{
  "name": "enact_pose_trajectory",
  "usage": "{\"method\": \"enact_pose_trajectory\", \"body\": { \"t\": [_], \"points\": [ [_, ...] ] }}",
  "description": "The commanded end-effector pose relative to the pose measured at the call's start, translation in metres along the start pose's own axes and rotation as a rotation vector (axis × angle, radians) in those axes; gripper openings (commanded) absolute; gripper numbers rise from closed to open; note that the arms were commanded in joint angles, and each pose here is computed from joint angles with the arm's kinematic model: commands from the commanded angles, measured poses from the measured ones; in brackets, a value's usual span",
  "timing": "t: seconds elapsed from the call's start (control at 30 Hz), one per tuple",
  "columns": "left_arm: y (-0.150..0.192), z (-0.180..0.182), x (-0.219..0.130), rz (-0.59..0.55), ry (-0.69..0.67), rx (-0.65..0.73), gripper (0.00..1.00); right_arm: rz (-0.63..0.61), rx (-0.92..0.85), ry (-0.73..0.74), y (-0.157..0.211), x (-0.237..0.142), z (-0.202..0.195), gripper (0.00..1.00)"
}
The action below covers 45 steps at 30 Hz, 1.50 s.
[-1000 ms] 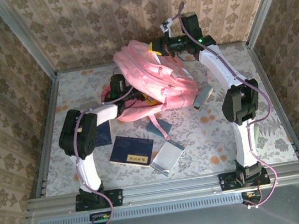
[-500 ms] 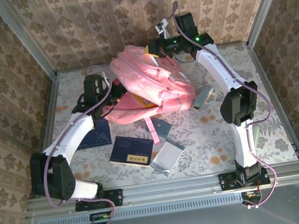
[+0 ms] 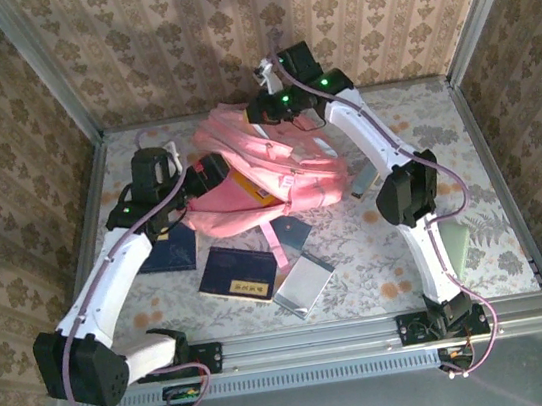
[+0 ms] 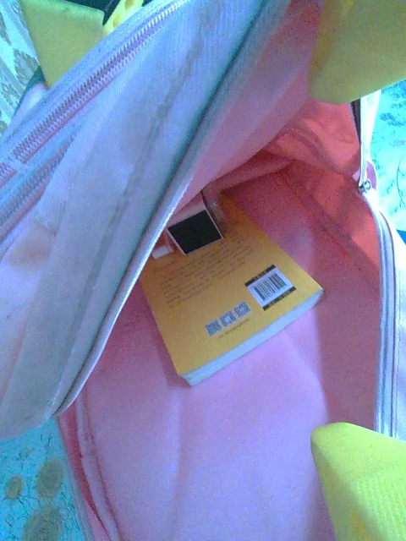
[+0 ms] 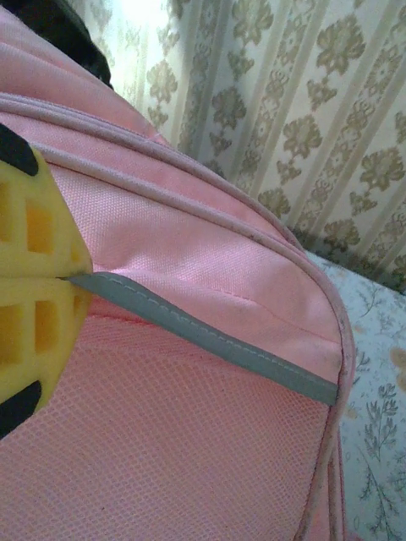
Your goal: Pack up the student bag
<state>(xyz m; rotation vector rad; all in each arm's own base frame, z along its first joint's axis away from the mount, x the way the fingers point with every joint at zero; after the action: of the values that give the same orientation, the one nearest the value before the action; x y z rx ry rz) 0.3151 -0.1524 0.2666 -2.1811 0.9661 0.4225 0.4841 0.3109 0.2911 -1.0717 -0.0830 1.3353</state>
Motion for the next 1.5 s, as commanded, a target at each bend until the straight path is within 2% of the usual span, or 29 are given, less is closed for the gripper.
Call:
{"method": "enact_pose_trajectory", "body": {
  "t": [0.0, 0.2, 0.43, 0.77, 0.87, 0.97, 1.07, 1.2, 1.3, 1.37, 1.47],
  "points": [
    [0.000, 0.001, -0.006, -0.009, -0.002, 0.053, 1.00, -0.015, -0.094, 0.145, -0.007, -0.006, -0.014, 0.00],
    [-0.001, 0.010, -0.004, 0.000, -0.021, 0.039, 1.00, -0.052, -0.157, 0.262, -0.023, -0.034, -0.020, 0.00],
    [-0.005, 0.001, -0.009, -0.004, -0.014, 0.074, 1.00, -0.115, -0.140, 0.278, -0.040, -0.057, -0.031, 0.00],
    [0.007, -0.025, -0.022, -0.009, -0.059, 0.268, 0.98, -0.085, -0.105, 0.277, -0.032, -0.036, -0.051, 0.00],
    [0.025, -0.047, -0.022, 0.025, -0.035, 0.390, 0.96, -0.083, -0.091, 0.223, -0.031, -0.025, -0.047, 0.00],
    [0.053, -0.065, -0.003, 0.091, -0.023, 0.502, 0.96, -0.085, -0.070, 0.176, -0.032, -0.020, -0.043, 0.00],
    [0.072, -0.077, 0.012, 0.117, -0.004, 0.536, 0.96, -0.051, -0.051, 0.193, -0.023, -0.009, -0.049, 0.01],
    [0.070, -0.083, 0.011, 0.092, 0.005, 0.530, 0.96, 0.059, -0.080, 0.238, 0.009, 0.031, -0.051, 0.17],
    [0.064, -0.083, 0.001, 0.069, -0.006, 0.539, 0.96, 0.108, -0.085, 0.278, 0.025, 0.050, -0.056, 0.37],
    [0.061, -0.079, -0.009, 0.060, -0.014, 0.535, 0.96, 0.100, -0.097, 0.334, 0.022, 0.045, -0.058, 0.50],
    [0.056, -0.071, -0.022, 0.038, -0.019, 0.522, 0.97, 0.017, -0.145, 0.459, 0.001, 0.011, -0.052, 0.61]
  ]
}}
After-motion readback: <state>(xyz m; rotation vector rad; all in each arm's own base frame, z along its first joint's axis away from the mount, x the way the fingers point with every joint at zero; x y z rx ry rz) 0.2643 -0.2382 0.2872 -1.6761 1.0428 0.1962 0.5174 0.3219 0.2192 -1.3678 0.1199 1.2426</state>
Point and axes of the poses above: each hand's point on the last joint's axis, 136 mm out from that joint toward the fingers, its own x axis out along the fingers, its own z axis along the line the jaws close on, y = z × x, the point moved 3 cm from there along -x, back along the fingers, and after that the axes turned 11 degrees about -x, right-handed, at the moved point
